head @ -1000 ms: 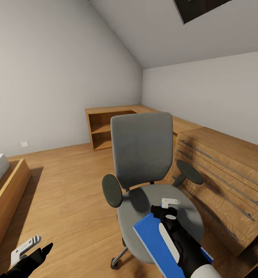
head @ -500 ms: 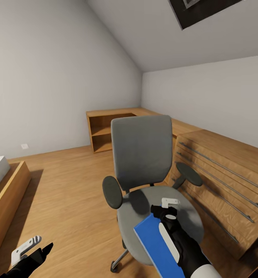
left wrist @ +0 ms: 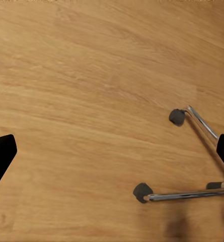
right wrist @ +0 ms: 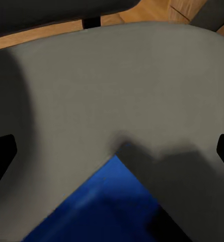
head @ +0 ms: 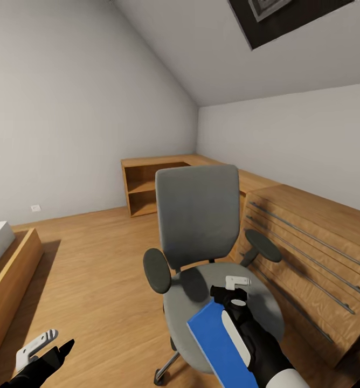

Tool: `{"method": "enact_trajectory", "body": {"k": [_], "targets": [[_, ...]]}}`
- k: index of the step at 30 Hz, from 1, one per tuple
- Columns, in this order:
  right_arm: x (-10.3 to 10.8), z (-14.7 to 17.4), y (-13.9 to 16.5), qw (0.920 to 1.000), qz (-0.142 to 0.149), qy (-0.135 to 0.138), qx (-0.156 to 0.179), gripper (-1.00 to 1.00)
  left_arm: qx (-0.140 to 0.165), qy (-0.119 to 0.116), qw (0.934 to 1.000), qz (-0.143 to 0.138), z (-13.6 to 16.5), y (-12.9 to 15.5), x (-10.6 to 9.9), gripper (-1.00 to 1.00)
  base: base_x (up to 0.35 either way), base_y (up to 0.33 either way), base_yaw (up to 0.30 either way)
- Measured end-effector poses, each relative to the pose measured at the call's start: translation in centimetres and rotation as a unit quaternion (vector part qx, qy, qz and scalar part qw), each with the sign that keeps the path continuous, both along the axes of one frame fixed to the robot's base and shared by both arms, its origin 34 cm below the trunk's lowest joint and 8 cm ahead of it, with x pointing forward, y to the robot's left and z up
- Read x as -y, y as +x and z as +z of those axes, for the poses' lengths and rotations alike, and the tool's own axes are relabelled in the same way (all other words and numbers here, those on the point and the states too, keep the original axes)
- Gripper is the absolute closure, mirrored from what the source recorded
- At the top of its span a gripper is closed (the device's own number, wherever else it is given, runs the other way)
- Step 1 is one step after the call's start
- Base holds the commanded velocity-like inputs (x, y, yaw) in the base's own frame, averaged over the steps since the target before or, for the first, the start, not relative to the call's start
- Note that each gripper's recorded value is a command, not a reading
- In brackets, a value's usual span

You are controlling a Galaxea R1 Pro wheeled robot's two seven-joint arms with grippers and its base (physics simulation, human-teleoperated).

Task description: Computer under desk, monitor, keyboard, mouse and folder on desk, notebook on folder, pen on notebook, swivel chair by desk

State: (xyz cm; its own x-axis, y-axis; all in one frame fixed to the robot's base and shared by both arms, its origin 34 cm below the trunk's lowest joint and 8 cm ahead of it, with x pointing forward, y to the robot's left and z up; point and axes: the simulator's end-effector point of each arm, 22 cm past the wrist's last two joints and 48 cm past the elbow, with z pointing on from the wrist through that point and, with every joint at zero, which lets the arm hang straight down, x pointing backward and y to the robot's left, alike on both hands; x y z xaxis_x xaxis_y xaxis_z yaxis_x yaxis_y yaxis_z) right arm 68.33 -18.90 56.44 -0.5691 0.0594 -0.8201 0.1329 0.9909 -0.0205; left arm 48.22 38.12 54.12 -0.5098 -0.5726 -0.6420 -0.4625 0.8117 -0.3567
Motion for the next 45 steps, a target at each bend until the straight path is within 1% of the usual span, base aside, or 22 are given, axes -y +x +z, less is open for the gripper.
{"method": "enact_trajectory", "body": {"k": [6, 10, 13, 17, 30, 33, 34, 36, 37, 38, 39, 40, 43, 44, 45], "targets": [[-0.2, 2.7, 0.6, 0.9996, 0.000, 0.008, 0.028, -1.00, 0.004, 0.001, 1.0000, 0.000, 0.3, 0.1, 0.0, -1.00, 0.000, 0.000, 0.000], [-0.1, 4.4, 0.4, 0.9989, -0.007, 0.010, 0.045, -1.00, 0.007, 0.001, 1.0000, 0.000, 0.5, 0.1, 0.0, -1.00, 0.000, 0.000, 0.000], [0.1, 5.4, -0.4, 0.9987, -0.014, 0.009, 0.049, -1.00, 0.009, 0.001, 1.0000, 0.000, 0.7, 0.1, 0.0, -1.00, 0.000, 0.000, 0.000], [0.1, 6.3, -1.1, 0.9985, -0.015, 0.012, 0.052, -1.00, 0.012, 0.001, 0.9999, 0.000, 0.9, 0.2, 0.0, -1.00, 0.000, 0.000, 0.000], [-0.3, 7.6, -2.1, 0.9985, -0.009, 0.016, 0.051, -1.00, 0.018, -0.001, 0.9998, -0.002, 1.3, 0.3, 0.2, -1.00, 0.000, 0.000, 0.000], [-0.5, 7.5, -3.3, 0.9984, -0.007, 0.025, 0.050, -1.00, 0.001, -0.007, 1.0000, -0.004, -0.2, -0.2, 0.6, -1.00, 0.000, 0.000, 0.000], [-0.7, 7.7, -4.0, 0.9983, -0.005, 0.030, 0.049, -1.00, -0.008, -0.010, 0.9999, -0.002, -1.1, -0.6, 0.7, -1.00, 0.000, 0.000, 0.000], [-0.9, 7.6, -5.2, 0.9984, -0.003, 0.034, 0.045, -1.00, -0.013, -0.012, 0.9998, 0.001, -1.7, -0.9, 0.7, -1.00, 0.000, 0.000, 0.000], [-1.0, 7.4, -6.6, 0.9984, -0.001, 0.039, 0.041, -1.00, -0.022, -0.016, 0.9996, 0.003, -2.7, -1.3, 0.7, -1.00, 0.000, 0.000, 0.000], [-1.0, 5.9, -9.4, 0.9987, -0.002, 0.045, 0.024, -1.00, -0.060, -0.025, 0.9978, 0.014, -6.7, -3.3, 0.7, -1.00, 0.000, 0.000, 0.000], [-0.8, 4.6, -10.9, 0.9990, -0.004, 0.044, 0.011, -1.00, -0.073, -0.023, 0.9968, 0.023, -8.5, -4.3, 0.5, -1.00, 0.000, 0.000, 0.000], [-0.7, 4.2, -11.3, 0.9990, -0.005, 0.044, 0.007, -1.00, -0.074, -0.020, 0.9967, 0.025, -8.9, -4.5, 0.4, -1.00, 0.000, 0.000, 0.000], [-0.3, 2.5, -13.1, 0.9990, -0.009, 0.042, -0.011, -1.00, -0.084, 0.003, 0.9958, 0.037, -11.0, -5.8, -0.5, -1.00, 0.000, 0.000, -0.057], [0.7, 0.7, -15.8, 0.9984, -0.029, 0.049, -0.001, -1.00, -0.103, 0.038, 0.9936, 0.028, -13.3, -7.5, -1.0, -1.00, 0.000, 0.000, -0.187], [0.9, -0.1, -16.8, 0.9983, -0.032, 0.049, -0.007, -1.00, -0.106, 0.039, 0.9933, 0.027, -13.6, -7.7, -1.0, -1.00, 0.000, 0.000, -0.210]]}}
